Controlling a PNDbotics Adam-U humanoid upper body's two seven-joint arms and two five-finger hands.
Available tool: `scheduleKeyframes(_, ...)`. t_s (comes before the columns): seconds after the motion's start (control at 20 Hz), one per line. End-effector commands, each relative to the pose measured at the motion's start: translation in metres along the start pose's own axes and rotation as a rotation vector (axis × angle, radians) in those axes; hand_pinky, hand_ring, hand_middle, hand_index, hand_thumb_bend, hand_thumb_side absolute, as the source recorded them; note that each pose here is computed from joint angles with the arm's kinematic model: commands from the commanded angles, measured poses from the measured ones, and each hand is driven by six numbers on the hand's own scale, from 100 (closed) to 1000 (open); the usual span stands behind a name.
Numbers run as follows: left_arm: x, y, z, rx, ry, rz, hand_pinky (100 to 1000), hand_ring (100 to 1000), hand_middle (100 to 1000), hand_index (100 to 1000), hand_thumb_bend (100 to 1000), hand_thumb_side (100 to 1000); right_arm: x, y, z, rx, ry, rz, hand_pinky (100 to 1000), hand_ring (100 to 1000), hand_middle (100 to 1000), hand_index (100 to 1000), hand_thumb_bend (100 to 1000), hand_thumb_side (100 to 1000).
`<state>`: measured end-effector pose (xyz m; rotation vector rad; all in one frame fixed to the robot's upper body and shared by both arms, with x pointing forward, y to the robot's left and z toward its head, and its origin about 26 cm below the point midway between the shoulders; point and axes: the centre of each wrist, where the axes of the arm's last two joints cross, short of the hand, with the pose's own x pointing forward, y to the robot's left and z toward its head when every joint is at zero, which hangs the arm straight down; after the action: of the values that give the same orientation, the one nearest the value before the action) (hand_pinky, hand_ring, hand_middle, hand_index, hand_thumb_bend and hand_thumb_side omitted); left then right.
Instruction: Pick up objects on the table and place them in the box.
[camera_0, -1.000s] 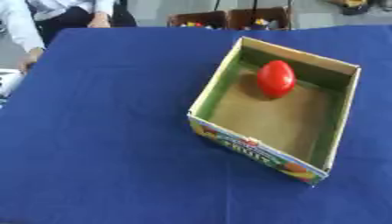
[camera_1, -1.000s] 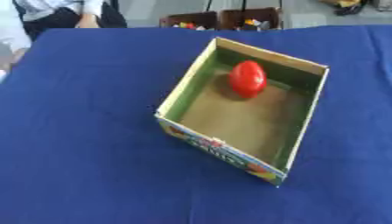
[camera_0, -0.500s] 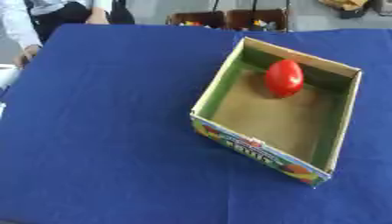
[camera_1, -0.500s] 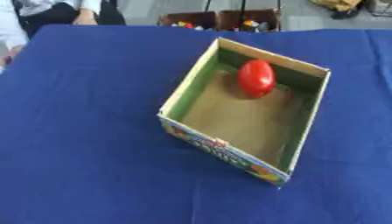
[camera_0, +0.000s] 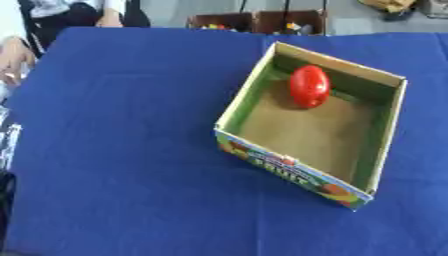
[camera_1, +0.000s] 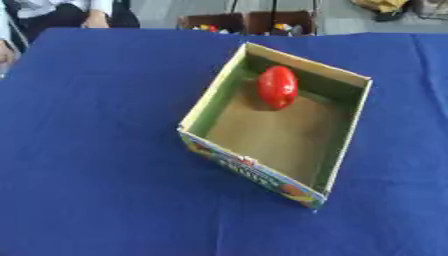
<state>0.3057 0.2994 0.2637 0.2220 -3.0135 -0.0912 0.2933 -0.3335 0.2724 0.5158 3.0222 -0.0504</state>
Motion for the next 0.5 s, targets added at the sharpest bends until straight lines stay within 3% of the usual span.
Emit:
scheduleKeyframes(0.05, 0.0035, 0.0009, -0.0027, -0.019, -0.021, 0.006, 724, 947, 808, 989, 304, 1000, 0.0021, -0.0041, -0.0092, 0.029, -0.037, 0.01, 698, 785, 690, 786, 100, 832)
scheduleKeyframes(0.25, 0.0035, 0.0044, -0.0006, -0.031, -0.042, -0.04, 777, 963, 834, 995, 238, 1000, 0.0022, -0.0048, -0.0085, 0.052, -0.031, 0.012, 697, 785, 692, 786, 100, 829)
scheduleKeyframes(0.5, 0.0029, 0.0021, 0.0036, -0.024, -0.051, -0.075, 774, 963, 832, 994, 203, 1000, 0.0022, -0.0057, -0.0082, 0.059, -0.028, 0.009, 694, 783, 691, 786, 100, 829)
